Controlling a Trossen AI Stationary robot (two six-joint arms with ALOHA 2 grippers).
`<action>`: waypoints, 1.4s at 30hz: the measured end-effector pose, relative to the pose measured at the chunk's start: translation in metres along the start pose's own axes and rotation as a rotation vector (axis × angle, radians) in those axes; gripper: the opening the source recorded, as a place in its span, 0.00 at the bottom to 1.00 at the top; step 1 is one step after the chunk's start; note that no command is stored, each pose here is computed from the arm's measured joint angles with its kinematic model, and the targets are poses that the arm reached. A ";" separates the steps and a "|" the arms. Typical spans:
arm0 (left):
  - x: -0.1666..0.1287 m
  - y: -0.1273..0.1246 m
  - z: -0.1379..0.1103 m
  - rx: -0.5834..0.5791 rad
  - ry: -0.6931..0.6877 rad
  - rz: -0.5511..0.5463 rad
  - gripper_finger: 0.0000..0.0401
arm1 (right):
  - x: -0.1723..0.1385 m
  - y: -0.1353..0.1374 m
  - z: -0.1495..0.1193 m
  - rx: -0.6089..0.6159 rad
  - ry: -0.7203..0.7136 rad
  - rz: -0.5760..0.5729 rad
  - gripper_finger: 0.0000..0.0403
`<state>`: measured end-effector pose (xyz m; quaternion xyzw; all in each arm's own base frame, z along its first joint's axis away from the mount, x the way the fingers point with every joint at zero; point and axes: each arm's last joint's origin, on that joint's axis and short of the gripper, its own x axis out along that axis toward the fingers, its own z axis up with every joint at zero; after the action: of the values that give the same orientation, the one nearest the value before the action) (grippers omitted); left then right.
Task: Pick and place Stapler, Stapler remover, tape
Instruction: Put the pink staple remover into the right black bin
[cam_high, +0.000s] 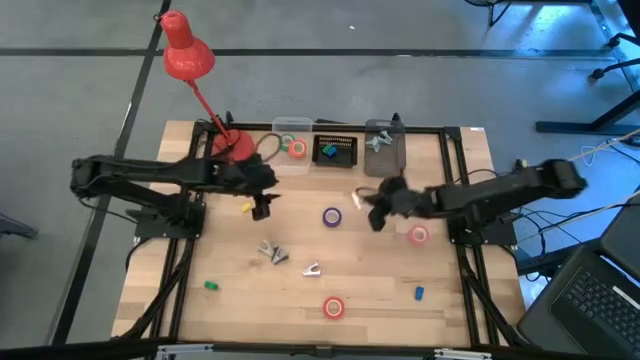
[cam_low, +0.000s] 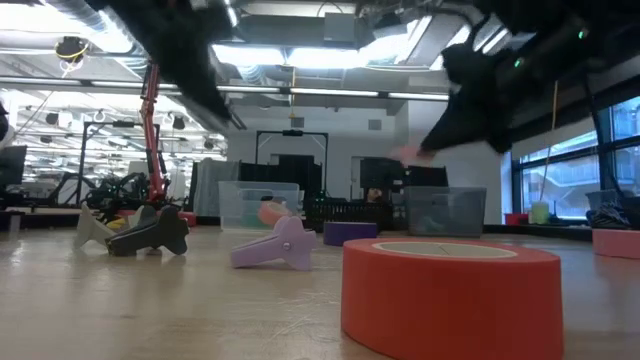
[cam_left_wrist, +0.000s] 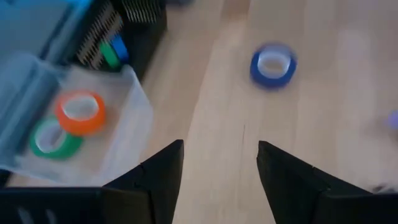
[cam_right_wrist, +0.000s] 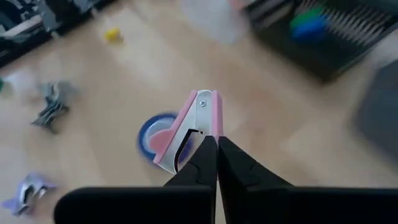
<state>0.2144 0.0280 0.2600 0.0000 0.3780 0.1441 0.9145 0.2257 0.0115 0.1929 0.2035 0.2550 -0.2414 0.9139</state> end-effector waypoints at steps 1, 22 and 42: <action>-0.007 0.001 0.001 0.000 -0.030 0.000 0.47 | -0.009 -0.007 0.006 -0.015 -0.013 -0.012 0.00; -0.046 0.019 -0.056 -0.059 -0.619 0.077 0.41 | -0.038 -0.124 0.061 -0.096 0.042 -0.240 0.00; -0.045 0.019 -0.056 -0.052 -0.616 0.076 0.40 | 0.061 -0.189 0.100 -0.120 0.527 -0.226 0.00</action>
<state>0.1399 0.0279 0.2532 0.0345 0.0792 0.1812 0.9797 0.2056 -0.2103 0.1901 0.1750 0.5187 -0.2649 0.7938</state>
